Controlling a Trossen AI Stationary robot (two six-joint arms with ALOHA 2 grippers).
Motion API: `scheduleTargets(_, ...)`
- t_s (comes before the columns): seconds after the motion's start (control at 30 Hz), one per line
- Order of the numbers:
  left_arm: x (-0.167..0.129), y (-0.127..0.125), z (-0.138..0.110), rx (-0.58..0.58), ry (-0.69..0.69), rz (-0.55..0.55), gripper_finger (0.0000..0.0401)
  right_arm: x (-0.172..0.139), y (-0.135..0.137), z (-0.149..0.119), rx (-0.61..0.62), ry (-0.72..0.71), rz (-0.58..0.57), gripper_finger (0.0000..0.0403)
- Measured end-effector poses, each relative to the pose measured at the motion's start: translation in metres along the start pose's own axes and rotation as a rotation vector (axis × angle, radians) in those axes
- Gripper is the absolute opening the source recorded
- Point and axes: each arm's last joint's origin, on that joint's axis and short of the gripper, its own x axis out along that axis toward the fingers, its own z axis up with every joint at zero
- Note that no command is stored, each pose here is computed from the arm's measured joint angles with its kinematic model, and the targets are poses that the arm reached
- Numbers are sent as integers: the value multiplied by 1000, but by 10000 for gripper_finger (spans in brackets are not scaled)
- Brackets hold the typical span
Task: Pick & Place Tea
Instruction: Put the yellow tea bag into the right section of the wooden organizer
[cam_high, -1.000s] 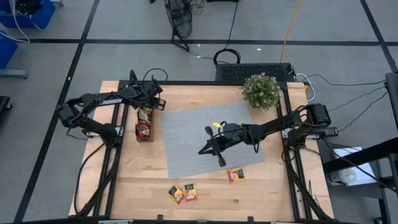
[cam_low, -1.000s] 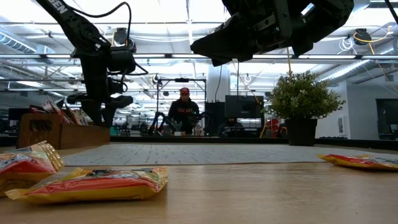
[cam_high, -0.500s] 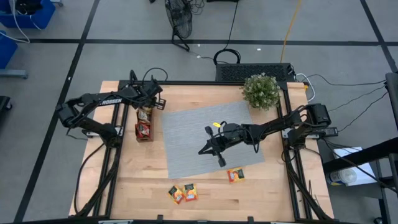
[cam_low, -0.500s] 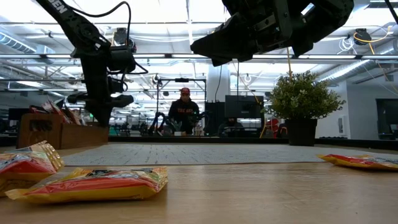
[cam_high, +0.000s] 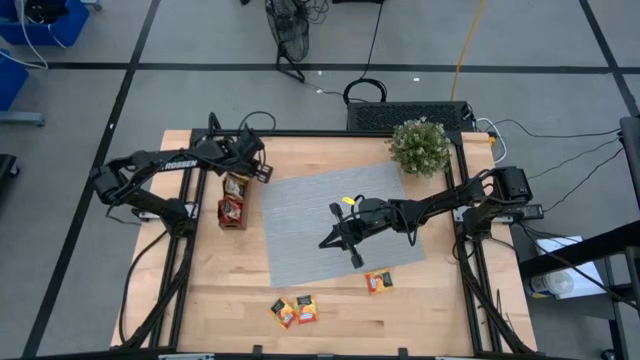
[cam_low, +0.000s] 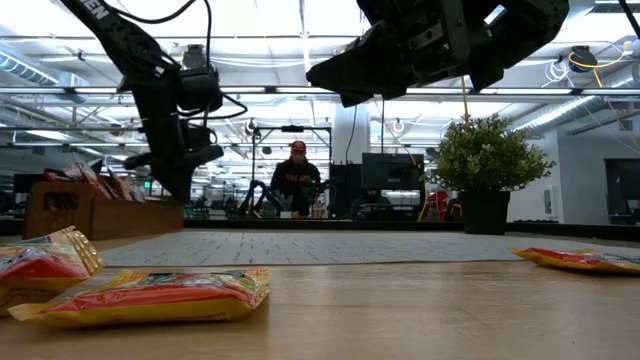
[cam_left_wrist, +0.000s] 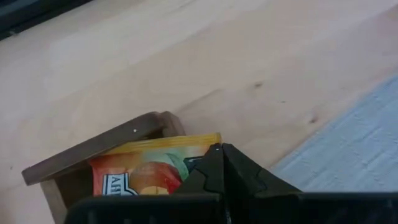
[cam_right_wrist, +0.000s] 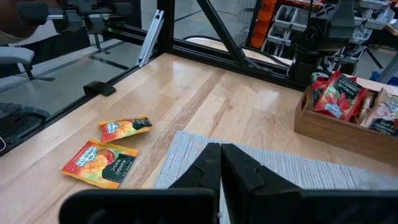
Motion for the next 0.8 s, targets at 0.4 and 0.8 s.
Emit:
scheduleTargets(0.4,-5,-13,-1,71,-24,-86,1,0,0,0,11,0,0,0)
scheduleTargets(0.8,-73,6,-8,36,-197,-161,0,0,0,-2,15,17,3,0)
